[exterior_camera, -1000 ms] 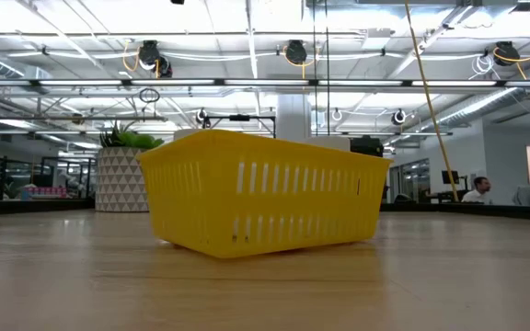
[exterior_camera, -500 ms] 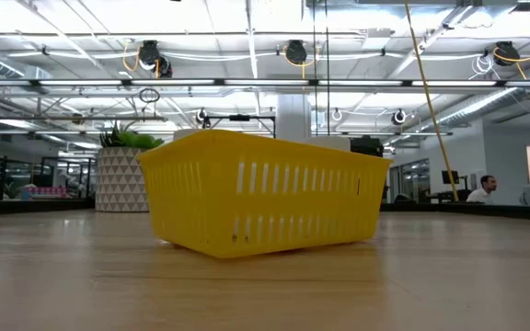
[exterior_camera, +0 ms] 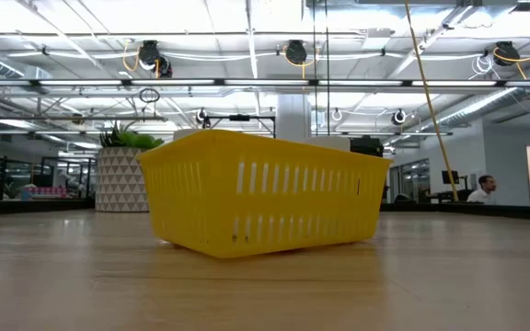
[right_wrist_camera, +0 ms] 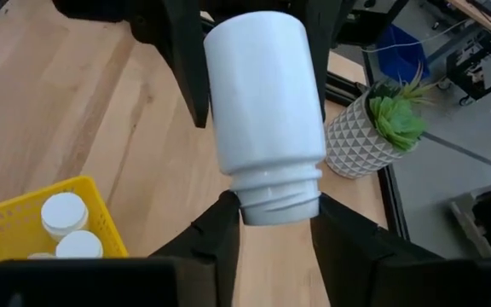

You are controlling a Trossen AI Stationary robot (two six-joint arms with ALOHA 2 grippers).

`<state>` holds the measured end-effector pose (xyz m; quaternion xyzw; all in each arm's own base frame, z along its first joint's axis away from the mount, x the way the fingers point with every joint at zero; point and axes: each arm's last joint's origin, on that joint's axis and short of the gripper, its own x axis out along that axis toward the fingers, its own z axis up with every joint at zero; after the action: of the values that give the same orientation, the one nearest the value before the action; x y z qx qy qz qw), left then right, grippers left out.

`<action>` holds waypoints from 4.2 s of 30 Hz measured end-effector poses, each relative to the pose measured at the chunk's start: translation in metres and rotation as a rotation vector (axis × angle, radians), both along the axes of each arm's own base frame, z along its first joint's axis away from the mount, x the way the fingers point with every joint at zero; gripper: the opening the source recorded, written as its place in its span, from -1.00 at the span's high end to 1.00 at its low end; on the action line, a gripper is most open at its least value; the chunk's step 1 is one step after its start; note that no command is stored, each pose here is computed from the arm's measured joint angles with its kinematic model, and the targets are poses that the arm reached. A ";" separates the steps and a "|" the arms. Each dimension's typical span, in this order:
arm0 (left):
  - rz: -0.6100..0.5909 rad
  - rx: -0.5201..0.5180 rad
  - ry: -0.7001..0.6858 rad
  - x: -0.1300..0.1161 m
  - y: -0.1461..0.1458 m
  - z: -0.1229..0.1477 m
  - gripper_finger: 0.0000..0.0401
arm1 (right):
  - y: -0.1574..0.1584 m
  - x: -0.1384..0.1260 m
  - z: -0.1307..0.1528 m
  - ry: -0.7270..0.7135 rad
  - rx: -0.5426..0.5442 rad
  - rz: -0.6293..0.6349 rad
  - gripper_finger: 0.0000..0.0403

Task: Pick and place pill bottles into a basket
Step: Adjust the white medicine bottle in the yellow bin

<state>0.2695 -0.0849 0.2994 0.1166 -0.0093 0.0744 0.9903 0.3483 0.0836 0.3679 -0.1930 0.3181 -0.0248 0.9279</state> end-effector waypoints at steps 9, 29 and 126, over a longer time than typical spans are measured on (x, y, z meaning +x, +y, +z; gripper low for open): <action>0.029 0.036 -0.028 -0.009 -0.002 0.009 0.13 | -0.002 -0.001 -0.003 0.004 -0.053 -0.085 0.00; -0.178 0.028 -0.608 -0.081 0.042 -0.043 0.13 | -0.010 -0.024 0.003 0.056 -0.034 -0.244 0.12; -0.671 0.212 -0.684 -0.002 0.113 0.079 0.14 | -0.052 0.032 0.071 -0.961 -0.044 0.398 -0.21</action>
<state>0.2678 0.0276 0.3782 0.1764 -0.3788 -0.2163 0.8824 0.3801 0.0313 0.4392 -0.2360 -0.1871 0.0594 0.9517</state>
